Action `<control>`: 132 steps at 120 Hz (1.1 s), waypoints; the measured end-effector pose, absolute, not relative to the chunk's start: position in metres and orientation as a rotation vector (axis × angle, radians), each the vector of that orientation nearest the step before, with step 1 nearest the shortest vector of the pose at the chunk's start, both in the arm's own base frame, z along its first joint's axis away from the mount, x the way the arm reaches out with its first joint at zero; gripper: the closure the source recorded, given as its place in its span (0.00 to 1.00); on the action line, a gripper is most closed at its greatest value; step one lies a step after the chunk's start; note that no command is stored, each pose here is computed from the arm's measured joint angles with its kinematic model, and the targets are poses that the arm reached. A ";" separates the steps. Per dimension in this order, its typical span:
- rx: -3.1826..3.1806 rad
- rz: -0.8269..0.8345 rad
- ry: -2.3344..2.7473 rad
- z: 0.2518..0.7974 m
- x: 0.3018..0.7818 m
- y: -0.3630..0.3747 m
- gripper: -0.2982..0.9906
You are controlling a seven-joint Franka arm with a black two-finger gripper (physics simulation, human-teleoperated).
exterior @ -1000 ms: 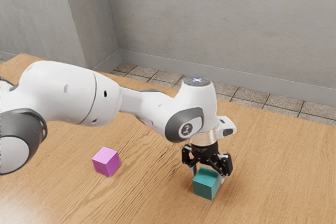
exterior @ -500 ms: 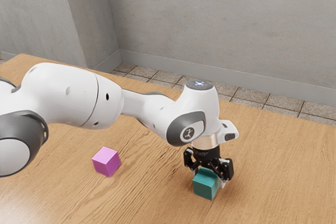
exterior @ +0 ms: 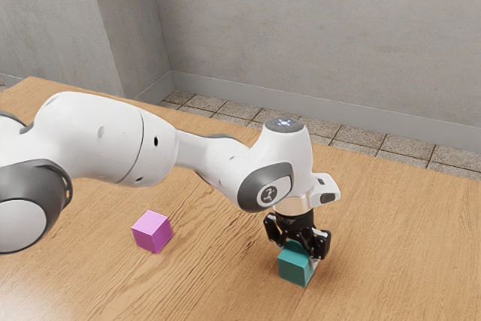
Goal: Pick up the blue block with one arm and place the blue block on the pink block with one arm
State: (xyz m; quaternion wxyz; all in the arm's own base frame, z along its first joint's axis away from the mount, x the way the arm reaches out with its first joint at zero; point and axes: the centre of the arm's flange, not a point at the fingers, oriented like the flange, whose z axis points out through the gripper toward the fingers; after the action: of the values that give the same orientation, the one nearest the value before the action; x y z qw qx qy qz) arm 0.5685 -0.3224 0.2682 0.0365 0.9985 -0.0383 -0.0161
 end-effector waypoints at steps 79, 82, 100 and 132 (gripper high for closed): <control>3.163 -0.060 0.163 0.392 0.510 -0.005 0.49; 3.166 -0.065 0.130 0.391 0.509 -0.009 0.49; 3.176 -0.088 -0.009 0.381 0.506 -0.019 0.49; 3.172 -0.089 -0.064 0.373 0.503 0.007 0.48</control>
State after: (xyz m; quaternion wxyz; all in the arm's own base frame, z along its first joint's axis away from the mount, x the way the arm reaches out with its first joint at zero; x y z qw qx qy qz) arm 0.5032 0.0075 0.3727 -0.0163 0.9993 -0.0201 -0.0282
